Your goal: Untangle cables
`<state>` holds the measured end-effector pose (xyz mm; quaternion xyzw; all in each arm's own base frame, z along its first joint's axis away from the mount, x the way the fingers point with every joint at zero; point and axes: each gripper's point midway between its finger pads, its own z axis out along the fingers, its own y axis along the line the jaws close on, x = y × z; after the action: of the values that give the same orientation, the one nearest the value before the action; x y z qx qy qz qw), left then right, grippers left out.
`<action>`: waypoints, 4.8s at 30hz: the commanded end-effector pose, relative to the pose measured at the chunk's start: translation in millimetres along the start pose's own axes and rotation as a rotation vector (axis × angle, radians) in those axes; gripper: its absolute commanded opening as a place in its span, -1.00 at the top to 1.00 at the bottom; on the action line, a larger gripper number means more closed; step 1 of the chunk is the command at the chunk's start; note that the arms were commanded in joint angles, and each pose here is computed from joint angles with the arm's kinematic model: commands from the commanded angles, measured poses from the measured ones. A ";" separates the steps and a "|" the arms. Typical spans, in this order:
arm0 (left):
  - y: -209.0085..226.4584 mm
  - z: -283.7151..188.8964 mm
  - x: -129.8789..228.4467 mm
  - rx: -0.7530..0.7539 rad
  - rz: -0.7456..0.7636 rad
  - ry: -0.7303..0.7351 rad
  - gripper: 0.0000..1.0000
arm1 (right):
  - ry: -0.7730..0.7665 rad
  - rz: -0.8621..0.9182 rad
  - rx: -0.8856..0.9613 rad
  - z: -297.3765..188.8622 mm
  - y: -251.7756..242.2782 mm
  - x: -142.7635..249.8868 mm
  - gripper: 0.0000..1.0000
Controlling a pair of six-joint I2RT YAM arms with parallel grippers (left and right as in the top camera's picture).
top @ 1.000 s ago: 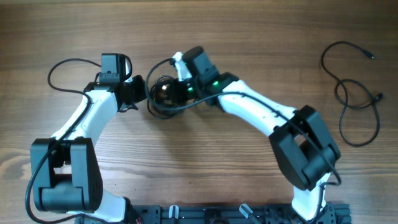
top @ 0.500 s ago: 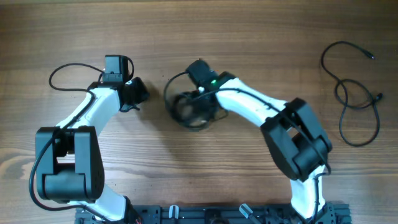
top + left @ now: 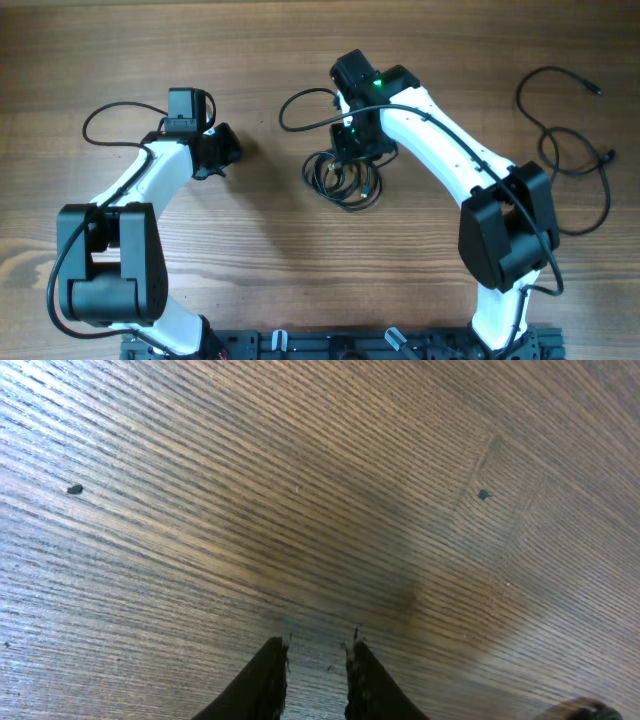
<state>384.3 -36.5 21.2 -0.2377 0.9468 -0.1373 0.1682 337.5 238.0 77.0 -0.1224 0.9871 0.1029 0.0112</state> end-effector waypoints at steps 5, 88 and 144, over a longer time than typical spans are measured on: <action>0.8 1.9 -0.8 0.010 -0.009 0.002 0.53 | -0.048 -0.065 0.071 -1.6 26.1 4.5 0.45; -119.2 -96.1 42.4 1.072 0.365 0.241 -1.00 | -0.267 0.069 -1.032 -146.9 98.0 -47.7 0.91; -80.0 -34.0 11.5 0.556 -0.296 0.277 0.92 | -0.218 -0.082 -1.140 -161.8 104.3 -27.2 0.91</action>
<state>383.9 -157.3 141.7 -0.2293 0.7702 -0.5951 -0.0094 347.8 317.9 238.9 -0.1009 0.7977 0.5905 0.0692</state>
